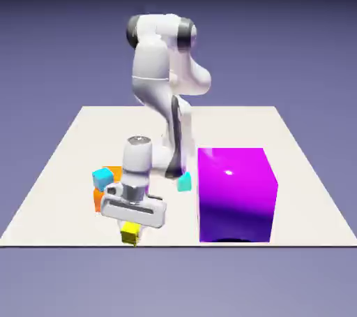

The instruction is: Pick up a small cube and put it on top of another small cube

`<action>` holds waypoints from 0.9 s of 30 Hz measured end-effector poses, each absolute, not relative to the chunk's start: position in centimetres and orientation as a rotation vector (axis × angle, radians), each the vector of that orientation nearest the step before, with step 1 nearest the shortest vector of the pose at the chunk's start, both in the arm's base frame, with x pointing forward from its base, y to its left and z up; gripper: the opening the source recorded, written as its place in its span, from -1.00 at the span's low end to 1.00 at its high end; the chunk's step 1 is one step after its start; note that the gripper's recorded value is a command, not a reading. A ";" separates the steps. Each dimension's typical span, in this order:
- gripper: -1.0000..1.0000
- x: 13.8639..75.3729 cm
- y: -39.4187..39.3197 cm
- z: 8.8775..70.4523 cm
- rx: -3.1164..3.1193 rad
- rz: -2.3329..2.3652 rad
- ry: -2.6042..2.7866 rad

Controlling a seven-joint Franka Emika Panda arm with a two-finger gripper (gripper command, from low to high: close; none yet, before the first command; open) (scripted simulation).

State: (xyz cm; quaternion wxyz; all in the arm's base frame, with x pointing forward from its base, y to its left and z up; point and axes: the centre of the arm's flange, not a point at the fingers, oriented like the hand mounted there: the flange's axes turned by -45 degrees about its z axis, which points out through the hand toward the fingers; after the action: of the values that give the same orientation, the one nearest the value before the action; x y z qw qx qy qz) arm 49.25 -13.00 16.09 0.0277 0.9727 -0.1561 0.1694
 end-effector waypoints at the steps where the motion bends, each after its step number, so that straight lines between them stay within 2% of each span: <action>1: -1.00 48.9 -12.9 17.1 3.003 0.523 -0.482; 11: -1.00 41.8 -19.0 26.3 2.933 0.513 -0.739; 20: -1.00 33.3 -22.0 31.9 2.836 0.495 -0.957; 22: -1.00 32.5 -22.2 32.3 2.824 0.492 -0.978; 27: -1.00 33.5 -23.0 27.8 2.821 0.491 -0.978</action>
State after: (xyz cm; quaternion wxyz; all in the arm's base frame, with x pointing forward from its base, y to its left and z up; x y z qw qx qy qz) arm 33.50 -22.99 27.83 0.0577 0.9307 -0.3228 0.1621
